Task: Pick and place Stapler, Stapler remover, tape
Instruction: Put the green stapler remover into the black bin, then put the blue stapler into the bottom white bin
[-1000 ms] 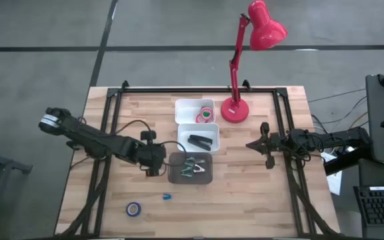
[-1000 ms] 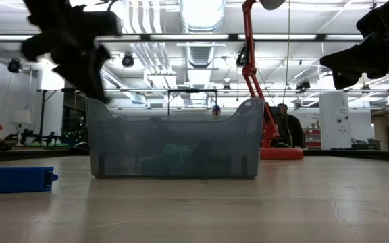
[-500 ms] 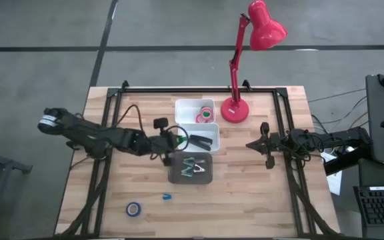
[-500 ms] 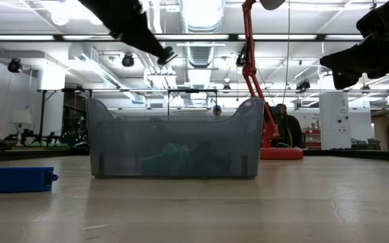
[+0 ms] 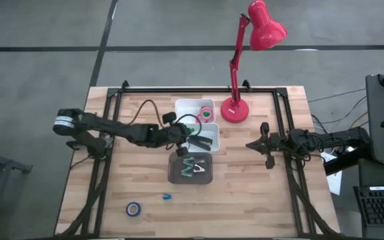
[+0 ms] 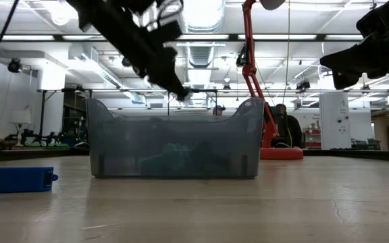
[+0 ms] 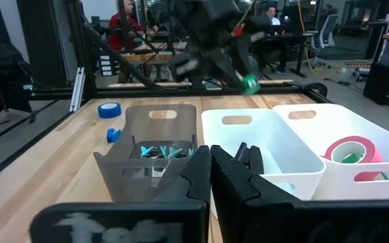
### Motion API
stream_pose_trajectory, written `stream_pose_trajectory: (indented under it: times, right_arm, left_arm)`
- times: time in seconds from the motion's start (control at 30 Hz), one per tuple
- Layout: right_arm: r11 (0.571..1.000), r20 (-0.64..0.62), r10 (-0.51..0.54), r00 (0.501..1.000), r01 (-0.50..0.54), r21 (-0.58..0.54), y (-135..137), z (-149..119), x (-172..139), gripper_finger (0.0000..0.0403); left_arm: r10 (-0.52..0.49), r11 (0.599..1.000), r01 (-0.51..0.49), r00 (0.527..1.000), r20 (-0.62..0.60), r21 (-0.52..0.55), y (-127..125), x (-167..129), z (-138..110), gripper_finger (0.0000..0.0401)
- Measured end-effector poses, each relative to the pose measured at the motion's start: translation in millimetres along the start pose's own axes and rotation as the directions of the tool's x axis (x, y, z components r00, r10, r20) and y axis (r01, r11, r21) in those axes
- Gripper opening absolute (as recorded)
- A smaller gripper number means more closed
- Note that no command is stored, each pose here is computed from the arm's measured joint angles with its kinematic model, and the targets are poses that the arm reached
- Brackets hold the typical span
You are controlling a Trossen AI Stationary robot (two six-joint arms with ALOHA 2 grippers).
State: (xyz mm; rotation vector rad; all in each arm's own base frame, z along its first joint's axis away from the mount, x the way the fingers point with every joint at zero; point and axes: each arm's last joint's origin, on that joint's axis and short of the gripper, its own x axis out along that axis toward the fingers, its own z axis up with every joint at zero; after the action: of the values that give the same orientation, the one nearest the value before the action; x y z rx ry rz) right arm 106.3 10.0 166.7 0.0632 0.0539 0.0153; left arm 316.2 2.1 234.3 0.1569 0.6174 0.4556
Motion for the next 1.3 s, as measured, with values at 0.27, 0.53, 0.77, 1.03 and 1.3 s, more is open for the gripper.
stream_pose_trajectory:
  times: [0.27,0.53,0.77,1.03,1.3]
  right_arm:
    - [1.0,0.0,-0.001,1.0,0.001,0.0,-0.1,0.0,0.0,0.0009]
    - [1.0,-0.001,0.0,1.0,0.0,0.001,0.0,-0.2,0.0,0.0009]
    - [1.0,-0.001,0.0,1.0,0.0,-0.001,-0.1,-0.1,0.0,0.0009]
    - [1.0,0.0,-0.001,1.0,0.001,-0.002,0.0,0.0,0.0,0.0009]
    - [1.0,0.0,0.0,1.0,0.0,-0.001,0.0,0.0,0.0,0.0009]
  left_arm:
    - [-0.061,0.997,0.057,0.992,-0.111,-0.044,-2.5,33.6,-19.2,0.0098]
    - [-0.083,0.994,0.071,0.985,-0.152,-0.087,-6.6,44.0,-27.7,0.01]
    - [-0.103,0.99,0.09,0.987,-0.124,-0.106,-4.2,36.8,-21.4,0.0104]
    - [-0.328,0.933,0.32,0.944,-0.023,-0.166,-9.0,-1.7,-1.6,0.0104]
    - [-0.645,0.762,0.641,0.764,-0.009,-0.09,-47.2,-61.4,2.3,0.0106]
